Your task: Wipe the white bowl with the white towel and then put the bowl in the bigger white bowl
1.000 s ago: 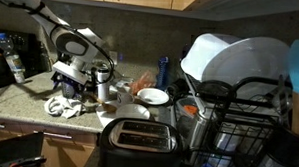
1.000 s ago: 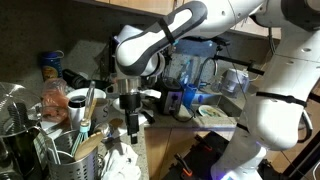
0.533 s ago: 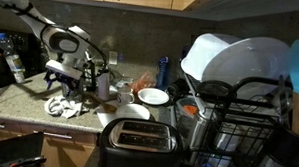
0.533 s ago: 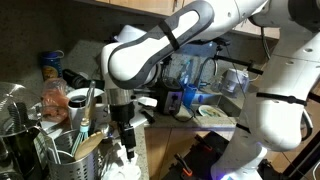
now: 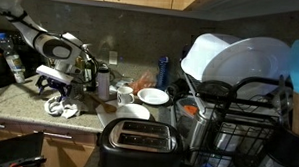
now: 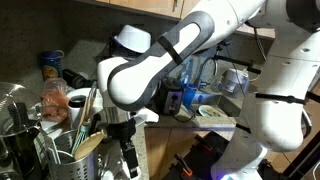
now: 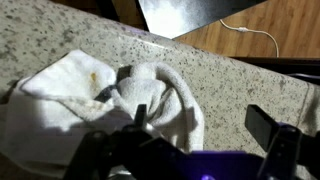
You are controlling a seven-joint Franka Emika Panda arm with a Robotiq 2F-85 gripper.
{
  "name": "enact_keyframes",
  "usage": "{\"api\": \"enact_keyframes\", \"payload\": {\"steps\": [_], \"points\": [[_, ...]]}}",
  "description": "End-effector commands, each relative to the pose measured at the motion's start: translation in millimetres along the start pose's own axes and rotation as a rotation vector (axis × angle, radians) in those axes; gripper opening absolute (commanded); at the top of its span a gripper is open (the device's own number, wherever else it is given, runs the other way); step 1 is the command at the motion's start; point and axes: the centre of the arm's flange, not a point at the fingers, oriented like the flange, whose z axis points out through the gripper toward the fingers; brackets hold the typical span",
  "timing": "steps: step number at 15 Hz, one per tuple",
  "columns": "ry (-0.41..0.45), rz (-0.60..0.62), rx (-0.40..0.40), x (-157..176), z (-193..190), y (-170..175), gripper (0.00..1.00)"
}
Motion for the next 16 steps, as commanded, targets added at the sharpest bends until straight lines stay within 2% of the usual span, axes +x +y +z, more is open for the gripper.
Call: {"api": "enact_keyframes", "payload": {"steps": [1, 4, 12, 16], "points": [[-0.039, 0.060, -0.068, -2, 17, -12, 1.00], [-0.073, 0.117, -0.142, -5, 26, -19, 1.00], [0.001, 0.211, -0.312, 1, 50, -37, 1.00], [-0.001, 0.216, -0.397, 3, 60, -49, 1.00]]}}
